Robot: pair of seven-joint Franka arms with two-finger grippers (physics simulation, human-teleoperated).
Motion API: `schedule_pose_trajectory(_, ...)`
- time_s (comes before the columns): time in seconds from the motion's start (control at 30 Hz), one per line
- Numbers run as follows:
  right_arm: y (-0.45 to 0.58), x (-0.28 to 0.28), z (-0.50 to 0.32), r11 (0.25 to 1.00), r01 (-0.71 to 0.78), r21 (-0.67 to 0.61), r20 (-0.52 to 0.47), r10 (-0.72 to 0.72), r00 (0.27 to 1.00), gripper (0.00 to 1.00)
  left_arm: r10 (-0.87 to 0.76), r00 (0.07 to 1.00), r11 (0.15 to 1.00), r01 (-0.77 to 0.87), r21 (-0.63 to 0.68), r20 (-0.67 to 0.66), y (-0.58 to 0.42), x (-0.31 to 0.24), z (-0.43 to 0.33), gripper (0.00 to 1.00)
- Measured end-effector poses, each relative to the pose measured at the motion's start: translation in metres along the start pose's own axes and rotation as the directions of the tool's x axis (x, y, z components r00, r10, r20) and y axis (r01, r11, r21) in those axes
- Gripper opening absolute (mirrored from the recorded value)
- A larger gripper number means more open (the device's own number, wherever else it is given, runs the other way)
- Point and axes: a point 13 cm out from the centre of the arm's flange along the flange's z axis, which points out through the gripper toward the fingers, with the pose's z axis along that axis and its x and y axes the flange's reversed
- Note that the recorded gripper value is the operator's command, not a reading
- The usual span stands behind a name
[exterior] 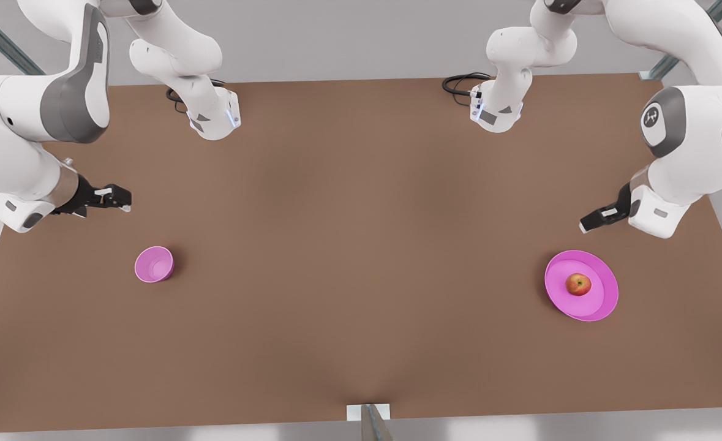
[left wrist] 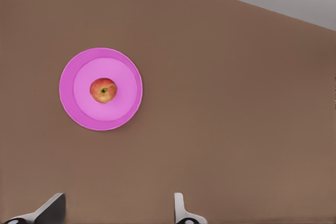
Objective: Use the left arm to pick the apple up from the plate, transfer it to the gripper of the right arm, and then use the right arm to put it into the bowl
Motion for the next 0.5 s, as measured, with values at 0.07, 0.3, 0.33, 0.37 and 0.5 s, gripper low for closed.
schedule_pose_trajectory(0.07, 0.0, 0.0, 0.0, 1.0, 0.001, 0.0, 0.0, -0.001, 1.0, 1.0, 0.038, 0.999, 0.999, -0.038, -0.001, 0.003, 0.0, -0.005, 0.006, 1.0)
schedule_pose_trajectory(0.3, 0.0, -0.001, 0.001, 1.0, 0.0, 0.0, 0.0, 0.0, 1.0, 1.0, 0.01, 0.989, 0.999, -0.017, -0.046, -0.151, 0.08, -0.016, 0.2, 1.0)
schedule_pose_trajectory(0.33, 0.0, -0.001, 0.001, 1.0, 0.0, 0.0, 0.0, 0.0, 1.0, 1.0, 0.001, 0.989, 0.999, -0.008, -0.048, -0.147, 0.095, -0.019, 0.221, 1.0)
schedule_pose_trajectory(0.37, 0.0, -0.001, 0.001, 1.0, -0.001, 0.0, 0.0, 0.001, 1.0, 1.0, -0.01, 0.99, 0.999, 0.003, -0.049, -0.137, 0.112, -0.023, 0.237, 1.0)
schedule_pose_trajectory(0.5, 0.001, -0.002, 0.001, 1.0, -0.001, -0.007, 0.001, 0.001, 1.0, 1.0, -0.041, 0.996, 0.999, 0.039, -0.024, -0.075, 0.162, -0.047, 0.276, 1.0)
